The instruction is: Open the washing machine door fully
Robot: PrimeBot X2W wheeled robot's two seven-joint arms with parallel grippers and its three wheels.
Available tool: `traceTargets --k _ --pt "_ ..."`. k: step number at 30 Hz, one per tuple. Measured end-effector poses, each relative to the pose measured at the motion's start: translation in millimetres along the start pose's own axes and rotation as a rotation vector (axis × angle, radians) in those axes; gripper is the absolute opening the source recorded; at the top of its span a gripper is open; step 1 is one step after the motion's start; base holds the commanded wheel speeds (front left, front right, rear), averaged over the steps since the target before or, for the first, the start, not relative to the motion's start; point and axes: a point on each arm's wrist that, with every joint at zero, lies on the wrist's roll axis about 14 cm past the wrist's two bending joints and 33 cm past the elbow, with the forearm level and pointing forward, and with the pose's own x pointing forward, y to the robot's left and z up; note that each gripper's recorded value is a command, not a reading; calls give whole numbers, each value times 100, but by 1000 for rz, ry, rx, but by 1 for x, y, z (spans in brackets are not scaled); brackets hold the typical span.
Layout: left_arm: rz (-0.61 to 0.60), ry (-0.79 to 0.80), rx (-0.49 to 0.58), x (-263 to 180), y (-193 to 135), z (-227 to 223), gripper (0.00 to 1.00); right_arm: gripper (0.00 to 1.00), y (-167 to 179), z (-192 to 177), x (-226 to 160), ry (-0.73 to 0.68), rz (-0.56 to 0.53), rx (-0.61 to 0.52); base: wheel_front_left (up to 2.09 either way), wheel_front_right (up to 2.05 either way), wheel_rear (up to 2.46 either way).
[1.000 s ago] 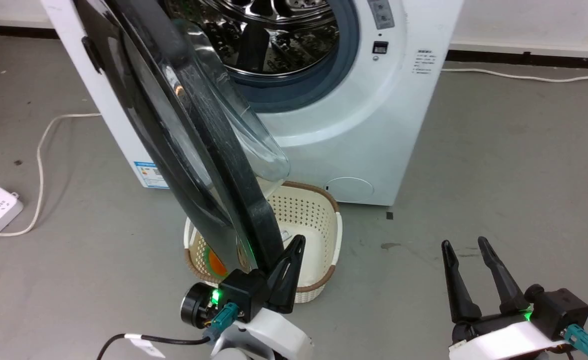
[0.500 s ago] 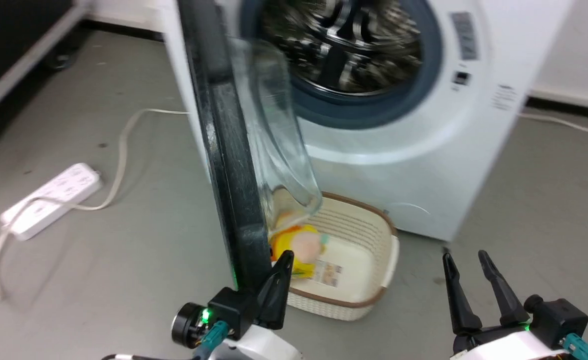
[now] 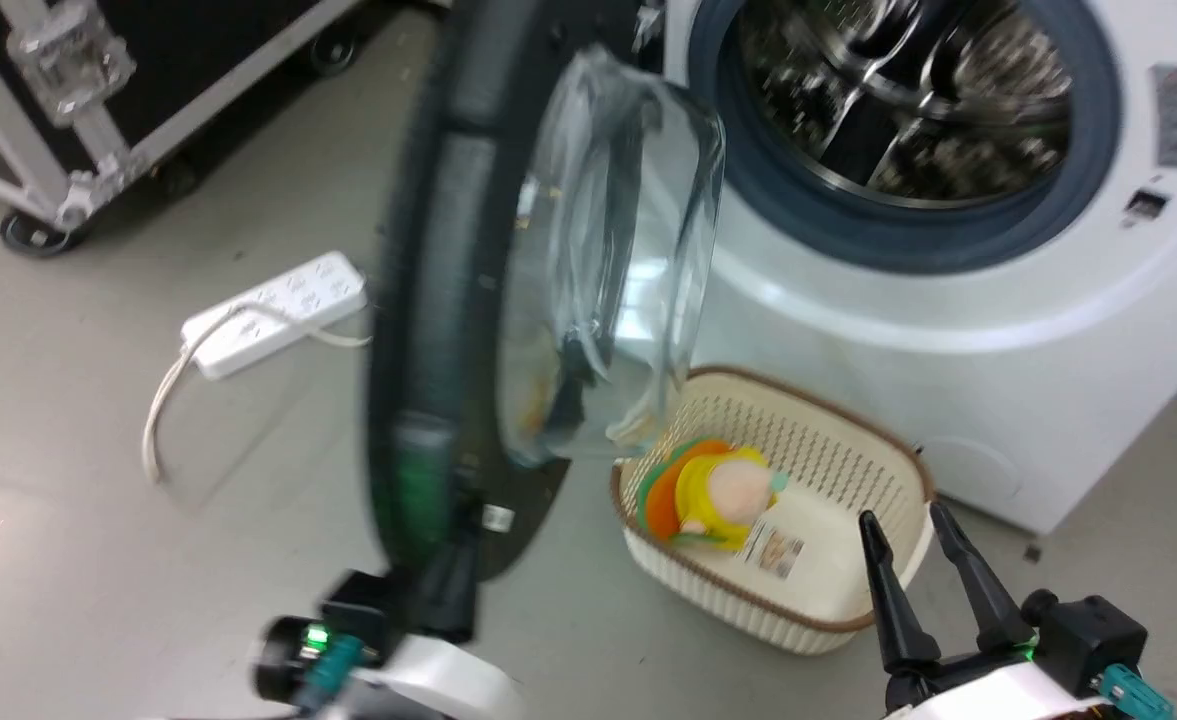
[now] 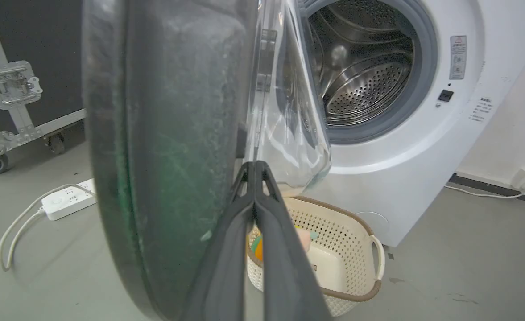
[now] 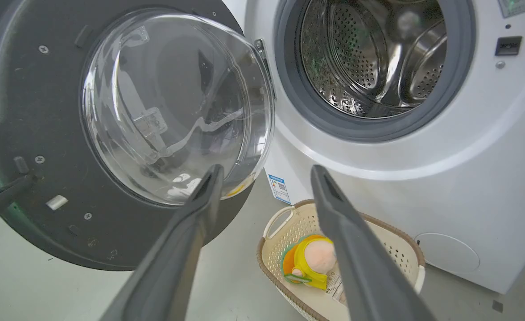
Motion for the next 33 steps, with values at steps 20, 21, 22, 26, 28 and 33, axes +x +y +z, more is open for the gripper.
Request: traceTargets --k 20,21,22,26,28,33 --pt "386 19 211 63 177 29 0 100 -42 -61 28 136 -4 23 0 0 0" --pt "397 17 201 66 181 29 0 100 -45 -62 28 138 -8 20 0 0 0" --pt "409 14 198 70 186 30 0 100 -47 -63 29 138 -12 20 0 0 0" --pt "438 24 236 81 202 31 0 100 -59 -66 25 149 -39 16 0 0 0" --pt "438 25 241 81 204 31 0 100 -62 -63 24 145 -49 7 0 0 0" --pt "402 -7 242 82 193 37 0 100 -66 -50 20 117 -73 -13 0 0 0"
